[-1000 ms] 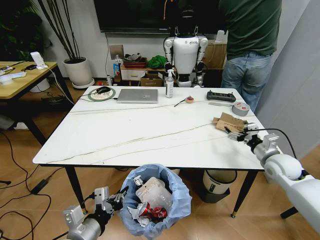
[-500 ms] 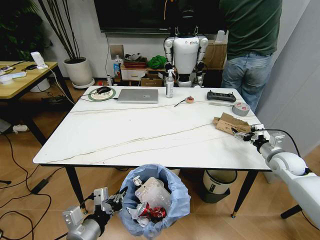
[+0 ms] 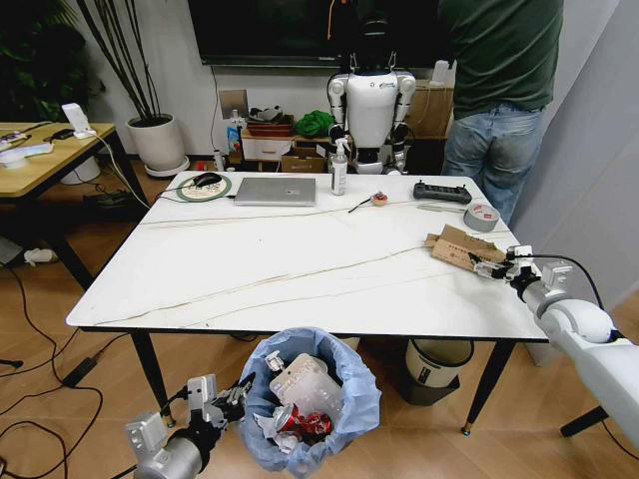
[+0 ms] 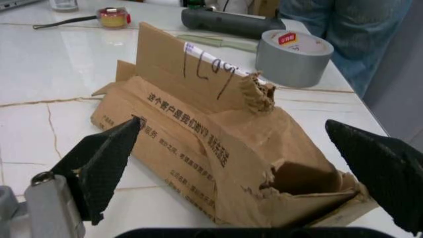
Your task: Pick up the trash bin and place the trash from the table into it.
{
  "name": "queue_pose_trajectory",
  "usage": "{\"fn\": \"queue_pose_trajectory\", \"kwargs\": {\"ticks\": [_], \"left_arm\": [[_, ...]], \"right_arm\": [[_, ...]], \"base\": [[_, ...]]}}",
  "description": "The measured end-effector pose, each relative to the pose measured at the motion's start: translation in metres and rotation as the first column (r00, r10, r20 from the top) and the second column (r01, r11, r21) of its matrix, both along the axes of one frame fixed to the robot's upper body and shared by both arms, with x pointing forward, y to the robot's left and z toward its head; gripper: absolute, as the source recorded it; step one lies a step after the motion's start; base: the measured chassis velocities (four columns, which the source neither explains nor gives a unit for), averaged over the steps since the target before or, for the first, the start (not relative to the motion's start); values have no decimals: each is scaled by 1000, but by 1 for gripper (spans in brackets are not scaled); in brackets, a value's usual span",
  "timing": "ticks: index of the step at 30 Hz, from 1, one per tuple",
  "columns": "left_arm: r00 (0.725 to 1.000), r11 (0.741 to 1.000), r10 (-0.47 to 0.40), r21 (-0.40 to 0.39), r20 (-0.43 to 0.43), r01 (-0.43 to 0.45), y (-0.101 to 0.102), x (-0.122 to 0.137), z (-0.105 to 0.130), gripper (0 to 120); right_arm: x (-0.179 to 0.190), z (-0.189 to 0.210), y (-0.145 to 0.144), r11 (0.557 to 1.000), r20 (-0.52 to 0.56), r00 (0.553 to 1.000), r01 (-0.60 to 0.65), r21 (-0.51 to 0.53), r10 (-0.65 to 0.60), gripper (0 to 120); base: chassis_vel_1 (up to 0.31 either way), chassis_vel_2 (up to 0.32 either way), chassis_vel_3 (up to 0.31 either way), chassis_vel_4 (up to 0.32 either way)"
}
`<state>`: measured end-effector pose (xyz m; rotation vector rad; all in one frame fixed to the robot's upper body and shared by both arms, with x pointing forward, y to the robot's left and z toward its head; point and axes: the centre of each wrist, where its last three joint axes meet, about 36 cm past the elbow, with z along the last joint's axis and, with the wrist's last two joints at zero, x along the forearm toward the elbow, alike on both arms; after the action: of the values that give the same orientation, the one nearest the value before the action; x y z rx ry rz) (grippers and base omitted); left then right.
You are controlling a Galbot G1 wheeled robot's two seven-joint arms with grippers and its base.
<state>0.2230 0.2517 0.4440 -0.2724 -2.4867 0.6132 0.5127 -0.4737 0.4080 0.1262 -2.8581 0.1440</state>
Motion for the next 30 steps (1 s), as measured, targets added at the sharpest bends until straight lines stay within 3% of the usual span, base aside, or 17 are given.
{"fn": "queue_pose_trajectory", "kwargs": {"ticks": [7, 11, 14, 18, 20, 23, 30], "left_arm": [[1000, 1000, 1, 1, 2, -1, 0, 0, 1, 0], [1000, 1000, 1, 0, 3, -1, 0, 0, 1, 0], [1000, 1000, 1, -1, 6, -1, 0, 1, 2, 0], [1000, 1000, 1, -2, 9, -1, 0, 1, 3, 0], [1000, 1000, 1, -2, 9, -1, 0, 1, 3, 0], [1000, 1000, 2, -3, 12, -2, 0, 1, 4, 0], [1000, 1000, 3, -6, 12, -3, 0, 1, 4, 0]], "right_arm": [[2, -6, -5, 1000, -14, 1000, 0, 5, 0, 97], [2, -8, -7, 1000, -18, 1000, 6, 7, -6, 76], [1, -9, -7, 1000, -20, 1000, 5, 6, -5, 71], [-3, -14, -8, 1000, -22, 1000, 5, 1, -5, 51], [-4, -14, -8, 1000, -22, 1000, 4, 1, -4, 49], [-6, -16, -9, 1000, -25, 1000, 0, -9, 0, 33], [-10, -19, -10, 1000, -28, 999, -16, -26, 15, 19]], "base": [[0, 0, 0, 0], [0, 0, 0, 0], [0, 0, 0, 0], [0, 0, 0, 0], [0, 0, 0, 0], [0, 0, 0, 0], [0, 0, 0, 0]]}}
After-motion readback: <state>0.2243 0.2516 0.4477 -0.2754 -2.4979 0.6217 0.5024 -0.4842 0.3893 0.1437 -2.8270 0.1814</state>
